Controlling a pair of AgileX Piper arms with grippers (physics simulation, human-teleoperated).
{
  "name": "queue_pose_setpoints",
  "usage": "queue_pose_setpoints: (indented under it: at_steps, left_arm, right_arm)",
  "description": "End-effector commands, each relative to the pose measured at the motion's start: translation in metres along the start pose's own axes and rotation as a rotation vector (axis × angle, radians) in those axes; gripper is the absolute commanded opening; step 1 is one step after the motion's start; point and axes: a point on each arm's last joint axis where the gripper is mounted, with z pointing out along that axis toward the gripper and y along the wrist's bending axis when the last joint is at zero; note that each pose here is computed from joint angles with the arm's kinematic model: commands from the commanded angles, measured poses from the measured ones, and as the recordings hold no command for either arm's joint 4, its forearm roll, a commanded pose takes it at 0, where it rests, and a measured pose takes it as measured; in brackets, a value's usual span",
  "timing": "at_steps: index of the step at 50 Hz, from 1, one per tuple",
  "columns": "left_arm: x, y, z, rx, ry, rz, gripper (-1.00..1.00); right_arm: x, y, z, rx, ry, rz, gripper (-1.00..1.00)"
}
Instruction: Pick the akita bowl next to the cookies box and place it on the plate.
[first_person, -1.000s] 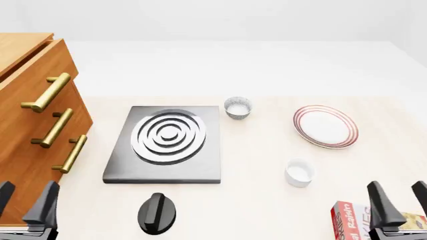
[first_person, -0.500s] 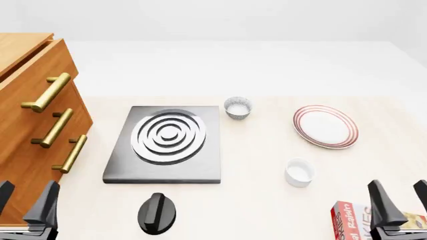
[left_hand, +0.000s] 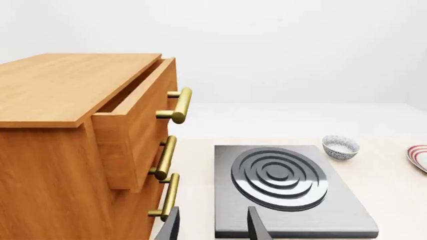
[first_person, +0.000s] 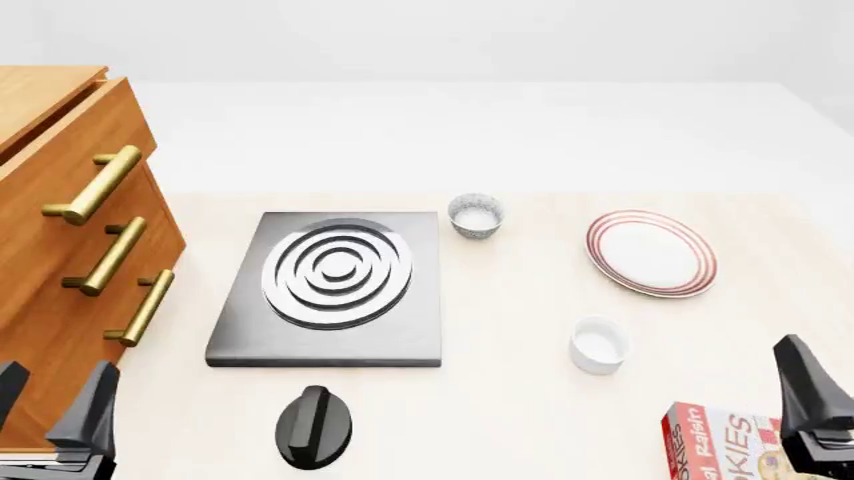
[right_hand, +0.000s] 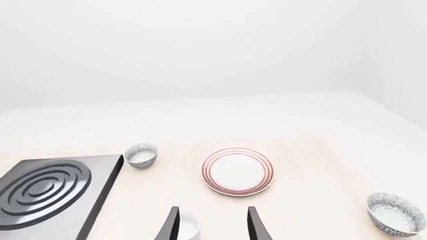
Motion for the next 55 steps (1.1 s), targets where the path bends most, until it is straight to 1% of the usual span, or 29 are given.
queue_pose_setpoints:
  at_steps: [1, 2, 3, 4, 5, 7, 8, 13, 14, 16, 18, 20, 21, 22, 23, 26, 27, 29, 33, 34, 36, 37, 38, 39, 40, 41, 47, 48, 55]
  left_arm:
    - [0.000, 0.000, 0.000, 0.000, 0.000, 0.000, 1.00]
    - [0.000, 0.000, 0.000, 0.000, 0.000, 0.000, 1.00]
    - [0.000, 0.000, 0.000, 0.000, 0.000, 0.000, 1.00]
    - [0.000, 0.000, 0.000, 0.000, 0.000, 0.000, 1.00]
    - [0.000, 0.000, 0.000, 0.000, 0.000, 0.000, 1.00]
    - [0.000, 0.000, 0.000, 0.000, 0.000, 0.000, 1.00]
    - [0.000, 0.000, 0.000, 0.000, 0.000, 0.000, 1.00]
    - [0.000, 0.000, 0.000, 0.000, 0.000, 0.000, 1.00]
    - [0.000, 0.000, 0.000, 0.000, 0.000, 0.000, 1.00]
    - [0.000, 0.000, 0.000, 0.000, 0.000, 0.000, 1.00]
    - [0.000, 0.000, 0.000, 0.000, 0.000, 0.000, 1.00]
    - [0.000, 0.000, 0.000, 0.000, 0.000, 0.000, 1.00]
    - [0.000, 0.000, 0.000, 0.000, 0.000, 0.000, 1.00]
    - [0.000, 0.000, 0.000, 0.000, 0.000, 0.000, 1.00]
    - [0.000, 0.000, 0.000, 0.000, 0.000, 0.000, 1.00]
    - [0.000, 0.000, 0.000, 0.000, 0.000, 0.000, 1.00]
    - [0.000, 0.000, 0.000, 0.000, 0.000, 0.000, 1.00]
    - [0.000, 0.000, 0.000, 0.000, 0.000, 0.000, 1.00]
    - [0.000, 0.000, 0.000, 0.000, 0.000, 0.000, 1.00]
    - [0.000, 0.000, 0.000, 0.000, 0.000, 0.000, 1.00]
    - [0.000, 0.000, 0.000, 0.000, 0.000, 0.000, 1.00]
    - [0.000, 0.000, 0.000, 0.000, 0.000, 0.000, 1.00]
    - [0.000, 0.000, 0.000, 0.000, 0.000, 0.000, 1.00]
    - [0.000, 0.000, 0.000, 0.000, 0.000, 0.000, 1.00]
    - [0.000, 0.000, 0.000, 0.000, 0.000, 0.000, 1.00]
    - [0.000, 0.000, 0.000, 0.000, 0.000, 0.000, 1.00]
    - [0.000, 0.000, 0.000, 0.000, 0.000, 0.000, 1.00]
    - [0.000, 0.000, 0.000, 0.000, 0.000, 0.000, 1.00]
    - [0.000, 0.000, 0.000, 0.000, 0.000, 0.000, 1.00]
  right_arm:
    - [-0.037, 0.000, -0.002, 0.038, 0.036, -0.004, 1.00]
    - [-0.037, 0.000, -0.002, 0.038, 0.036, -0.004, 1.00]
    - [-0.047, 0.000, -0.004, 0.041, 0.039, -0.003, 1.00]
    - [-0.047, 0.000, 0.001, 0.052, 0.068, -0.008, 1.00]
    - [-0.054, 0.000, -0.002, 0.045, 0.056, -0.007, 1.00]
    - [-0.058, 0.000, 0.003, 0.054, 0.088, -0.013, 1.00]
    - [-0.058, 0.000, 0.003, 0.054, 0.088, -0.013, 1.00]
    - [-0.081, 0.000, 0.001, 0.067, 0.097, -0.035, 1.00]
    - [-0.083, 0.000, 0.006, 0.076, 0.124, -0.042, 1.00]
    - [-0.091, 0.000, 0.004, 0.080, 0.119, -0.042, 1.00]
    - [-0.094, -0.001, 0.013, 0.092, 0.162, -0.032, 1.00]
    - [-0.098, -0.001, 0.012, 0.092, 0.159, -0.030, 1.00]
    - [-0.103, -0.003, 0.018, 0.118, 0.185, -0.052, 1.00]
    - [-0.103, -0.003, 0.018, 0.118, 0.185, -0.052, 1.00]
    - [-0.109, -0.003, 0.017, 0.126, 0.176, -0.051, 1.00]
    - [-0.116, -0.007, 0.026, 0.164, 0.211, -0.059, 1.00]
    - [-0.118, -0.008, 0.028, 0.175, 0.219, -0.052, 1.00]
    - [-0.125, -0.008, 0.028, 0.182, 0.221, -0.048, 1.00]
    - [-0.132, -0.010, 0.035, 0.205, 0.246, -0.043, 1.00]
    - [-0.131, -0.014, 0.041, 0.223, 0.274, -0.050, 1.00]
    - [-0.136, -0.013, 0.041, 0.227, 0.266, -0.049, 1.00]
    - [-0.137, -0.016, 0.046, 0.243, 0.290, -0.048, 1.00]
    - [-0.137, -0.016, 0.046, 0.243, 0.290, -0.048, 1.00]
    - [-0.144, -0.017, 0.046, 0.254, 0.285, -0.051, 1.00]
    - [-0.144, -0.017, 0.046, 0.254, 0.285, -0.051, 1.00]
    - [-0.142, -0.020, 0.052, 0.269, 0.311, -0.050, 1.00]
    - [-0.151, -0.023, 0.060, 0.282, 0.329, -0.056, 1.00]
    - [-0.150, -0.027, 0.065, 0.293, 0.352, -0.064, 1.00]
    - [-0.159, -0.032, 0.073, 0.322, 0.357, -0.054, 1.00]
